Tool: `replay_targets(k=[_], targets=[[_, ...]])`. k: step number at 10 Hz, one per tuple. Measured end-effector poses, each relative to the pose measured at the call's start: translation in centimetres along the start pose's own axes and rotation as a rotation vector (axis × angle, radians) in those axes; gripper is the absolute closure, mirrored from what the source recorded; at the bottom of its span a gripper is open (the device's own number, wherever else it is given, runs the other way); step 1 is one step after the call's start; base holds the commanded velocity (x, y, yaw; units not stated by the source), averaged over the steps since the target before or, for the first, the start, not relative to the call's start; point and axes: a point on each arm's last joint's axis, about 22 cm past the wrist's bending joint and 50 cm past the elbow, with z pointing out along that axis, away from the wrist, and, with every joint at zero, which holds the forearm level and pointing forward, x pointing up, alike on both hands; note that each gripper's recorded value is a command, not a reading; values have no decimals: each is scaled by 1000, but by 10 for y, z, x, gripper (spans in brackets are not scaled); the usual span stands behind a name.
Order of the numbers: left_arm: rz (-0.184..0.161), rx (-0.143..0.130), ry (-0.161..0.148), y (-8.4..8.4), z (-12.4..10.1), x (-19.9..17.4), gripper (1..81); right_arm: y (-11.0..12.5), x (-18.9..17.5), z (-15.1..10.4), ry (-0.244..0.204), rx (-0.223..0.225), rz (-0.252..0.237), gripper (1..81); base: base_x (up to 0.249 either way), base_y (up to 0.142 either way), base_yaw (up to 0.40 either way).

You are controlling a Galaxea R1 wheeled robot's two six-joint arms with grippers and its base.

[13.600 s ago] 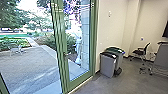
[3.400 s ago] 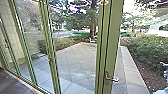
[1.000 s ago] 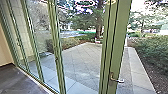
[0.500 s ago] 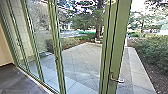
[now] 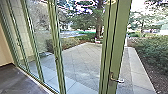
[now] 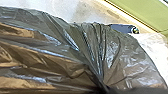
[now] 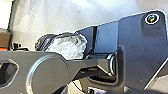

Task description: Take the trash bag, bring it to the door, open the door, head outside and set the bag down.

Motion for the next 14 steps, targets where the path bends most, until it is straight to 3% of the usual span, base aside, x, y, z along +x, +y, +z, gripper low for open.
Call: replay_targets(k=[4, 6, 8, 10, 12, 14], targets=[[-1, 11, -1, 2, 4, 0, 811, -27, 27, -55, 40, 57, -8, 10, 0, 0, 0], [-1, 22, -2, 0, 5, 0, 811, -26, 41, -92, 57, 46, -19, 10, 0, 0, 0], [-1, 23, -2, 0, 5, 0, 811, -53, 62, -111, 82, 90, -37, 10, 0, 0, 0], [-1, 23, -2, 0, 5, 0, 811, -58, 91, -143, 116, 77, -74, 10, 0, 0, 0], [-1, 22, -2, 1, 6, 0, 811, -73, 126, -157, 152, 88, -122, 10, 0, 0, 0], [-1, 22, -2, 1, 6, 0, 811, -85, 156, -173, 157, 84, -162, 10, 0, 0, 0]])
